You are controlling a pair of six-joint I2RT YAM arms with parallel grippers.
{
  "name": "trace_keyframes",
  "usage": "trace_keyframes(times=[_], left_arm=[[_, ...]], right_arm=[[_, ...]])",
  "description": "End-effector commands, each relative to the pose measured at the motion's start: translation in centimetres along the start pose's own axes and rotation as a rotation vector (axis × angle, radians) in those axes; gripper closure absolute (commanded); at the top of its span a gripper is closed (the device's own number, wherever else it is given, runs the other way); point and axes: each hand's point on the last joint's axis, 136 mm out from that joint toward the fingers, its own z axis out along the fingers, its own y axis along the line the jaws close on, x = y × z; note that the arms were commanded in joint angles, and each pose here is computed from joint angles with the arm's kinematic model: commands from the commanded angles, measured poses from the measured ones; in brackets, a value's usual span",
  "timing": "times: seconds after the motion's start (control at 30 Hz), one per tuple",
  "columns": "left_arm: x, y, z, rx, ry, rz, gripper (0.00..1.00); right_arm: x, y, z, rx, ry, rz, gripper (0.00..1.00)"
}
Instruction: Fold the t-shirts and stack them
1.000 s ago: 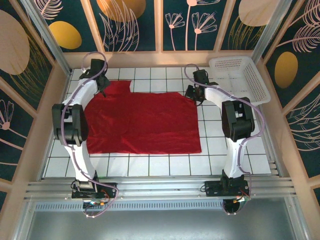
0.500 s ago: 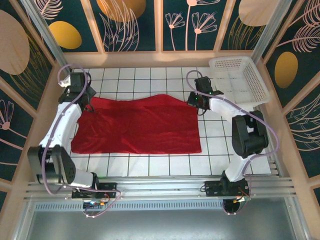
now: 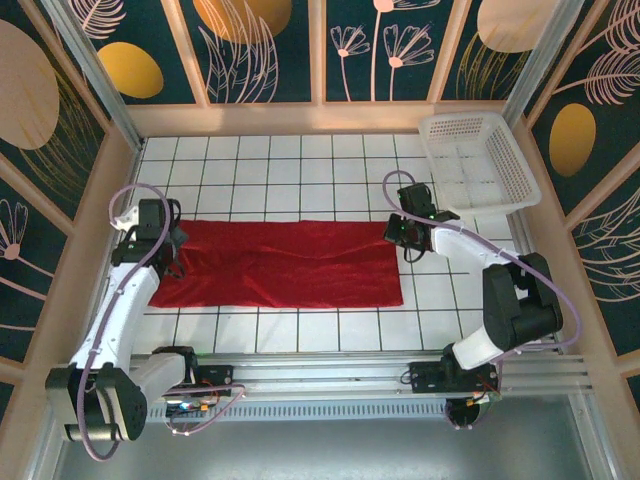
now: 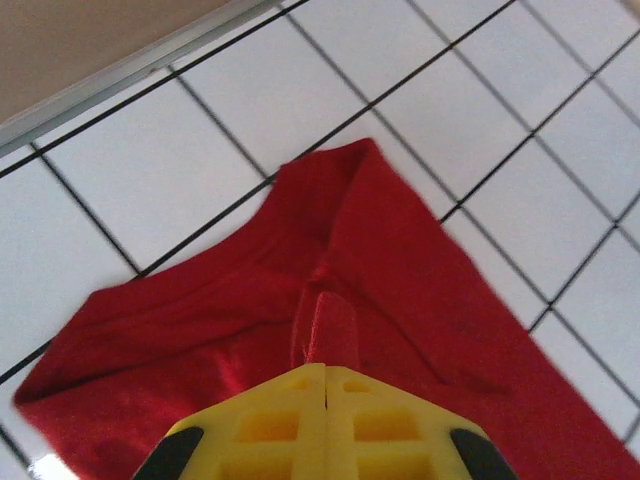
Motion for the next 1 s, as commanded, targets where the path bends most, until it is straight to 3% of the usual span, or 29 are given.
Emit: trace_keyframes(times=[0.0, 0.5, 0.9, 0.93, 0.97], left_arm=[[0.1, 2.6, -0.2, -0.095, -0.043, -0.017, 1.0], [-0.4, 5.2, -0.5, -0.207, -0.109, -0.026, 1.0], [5.0, 7.6, 1.1, -0.235, 0.031, -0.17, 1.0], [5.7, 7.5, 1.3, -0.219, 0.054, -0.192, 1.0], [6.2, 7.4, 1.4, -0.209, 0.076, -0.208, 0.92]], right_arm=[[1.1, -0.5, -0.3, 0.009, 0.016, 0.019, 1.0], [2.6, -2.1, -0.1, 0.067, 0.044, 0.038, 1.0], [4.7, -3.3, 0.4, 0.103, 0.094, 0.071, 1.0], [4.5, -3.5, 0.2, 0.116, 0.082, 0.074, 0.95], [4.3, -3.4, 0.0, 0.115, 0.076, 0.076, 0.85]])
